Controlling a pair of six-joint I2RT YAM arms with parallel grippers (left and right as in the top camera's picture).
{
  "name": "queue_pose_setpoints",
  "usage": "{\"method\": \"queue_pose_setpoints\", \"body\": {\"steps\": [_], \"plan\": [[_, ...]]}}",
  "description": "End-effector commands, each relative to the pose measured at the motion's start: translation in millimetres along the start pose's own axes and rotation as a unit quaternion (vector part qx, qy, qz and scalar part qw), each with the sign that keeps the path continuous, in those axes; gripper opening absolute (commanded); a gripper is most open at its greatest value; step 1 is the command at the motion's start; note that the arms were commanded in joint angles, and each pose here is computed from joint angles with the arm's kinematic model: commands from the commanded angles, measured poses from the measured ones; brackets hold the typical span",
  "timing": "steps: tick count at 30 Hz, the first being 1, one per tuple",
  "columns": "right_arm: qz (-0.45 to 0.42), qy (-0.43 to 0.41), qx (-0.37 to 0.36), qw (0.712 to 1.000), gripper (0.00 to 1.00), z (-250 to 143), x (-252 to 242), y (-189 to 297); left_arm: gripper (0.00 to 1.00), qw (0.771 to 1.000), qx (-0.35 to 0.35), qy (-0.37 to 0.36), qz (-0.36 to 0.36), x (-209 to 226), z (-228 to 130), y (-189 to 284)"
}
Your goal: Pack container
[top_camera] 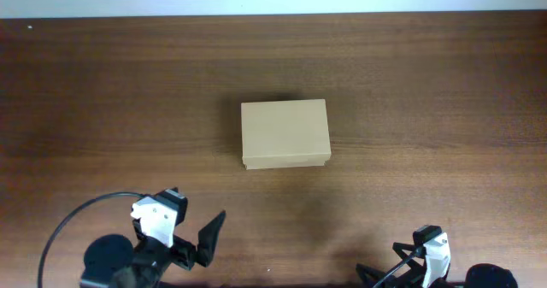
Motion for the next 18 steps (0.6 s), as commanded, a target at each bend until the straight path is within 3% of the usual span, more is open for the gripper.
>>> {"method": "queue_pose_setpoints", "body": {"steps": [1,18], "plan": [[0.005,0.001,-0.001,1.0,0.99,-0.6,1.3,0.0,0.99,0.999,-0.025,0.005,0.038,17.5,-12.3,-5.8],[0.005,0.001,-0.001,1.0,0.99,-0.6,1.3,0.0,0.99,0.997,0.01,0.029,0.065,50.4,-87.6,-44.8]]}}
Point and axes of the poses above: each gripper's point midway between its finger pads, its own y axis back along the fingers, its own x axis along the line the jaws close on, z = x × y, the point moved 3 cm from there along y, back along the fingers, and after that the axes turned 7 degrees about y, right-handed, at the moved point
